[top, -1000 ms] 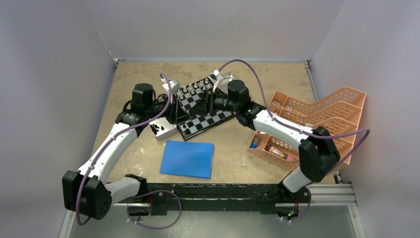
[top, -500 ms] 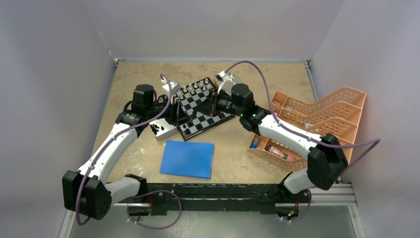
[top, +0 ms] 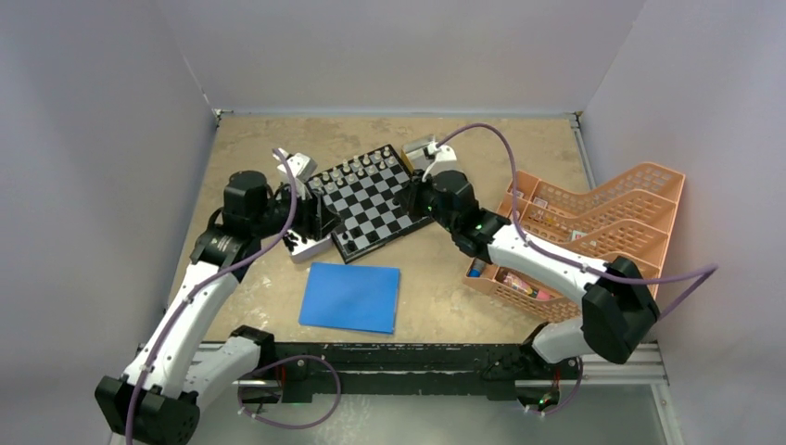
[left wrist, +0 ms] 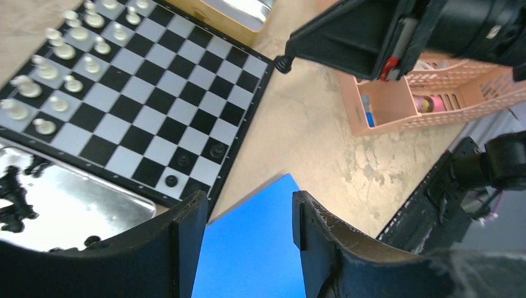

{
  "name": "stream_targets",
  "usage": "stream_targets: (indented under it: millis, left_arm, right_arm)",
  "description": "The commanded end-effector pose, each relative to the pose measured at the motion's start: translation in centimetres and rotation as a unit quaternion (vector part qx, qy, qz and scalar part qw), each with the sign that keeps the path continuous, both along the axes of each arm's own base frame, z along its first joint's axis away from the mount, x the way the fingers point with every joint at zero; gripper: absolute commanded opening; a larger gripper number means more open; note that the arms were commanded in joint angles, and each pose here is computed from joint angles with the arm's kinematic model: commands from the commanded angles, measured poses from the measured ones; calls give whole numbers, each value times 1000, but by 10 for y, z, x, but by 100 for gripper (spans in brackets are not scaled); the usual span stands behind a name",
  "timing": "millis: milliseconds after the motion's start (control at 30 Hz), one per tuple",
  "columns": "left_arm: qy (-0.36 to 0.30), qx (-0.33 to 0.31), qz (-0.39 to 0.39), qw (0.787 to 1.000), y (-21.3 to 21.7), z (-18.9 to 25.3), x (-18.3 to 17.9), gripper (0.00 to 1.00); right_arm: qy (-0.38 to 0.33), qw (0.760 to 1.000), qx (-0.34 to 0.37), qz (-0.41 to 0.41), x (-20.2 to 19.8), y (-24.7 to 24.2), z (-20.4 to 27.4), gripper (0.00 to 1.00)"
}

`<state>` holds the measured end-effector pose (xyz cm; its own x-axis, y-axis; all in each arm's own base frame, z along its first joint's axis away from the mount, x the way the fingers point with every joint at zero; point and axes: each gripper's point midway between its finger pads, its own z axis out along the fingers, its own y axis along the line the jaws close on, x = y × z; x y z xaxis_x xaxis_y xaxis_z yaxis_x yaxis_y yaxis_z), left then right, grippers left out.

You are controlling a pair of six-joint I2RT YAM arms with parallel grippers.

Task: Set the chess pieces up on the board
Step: Place the chess piece on the chessboard.

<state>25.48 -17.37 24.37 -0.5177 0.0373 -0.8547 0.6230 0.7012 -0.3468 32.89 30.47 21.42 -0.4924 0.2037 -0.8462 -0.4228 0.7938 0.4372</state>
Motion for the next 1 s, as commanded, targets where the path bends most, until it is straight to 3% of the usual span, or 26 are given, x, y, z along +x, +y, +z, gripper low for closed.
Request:
stream_targets:
  millis: [0,333,600,967]
  left_arm:
    - [-37,11,68,997,20,11,6,52]
    - [-75,45,161,983,56,15,7,52]
    - [-98,50,203,973,71,24,6,55]
    - [-101,49,202,973,71,25,6,56]
  right_arm:
    - [-17,995,-60,-72,15,-11,-22,17]
    - [21,984,-140,-110,28,-1,-97,18]
    - [24,980,-154,-122,32,8,-117,18]
    - [17,980,-154,-128,36,12,-123,20]
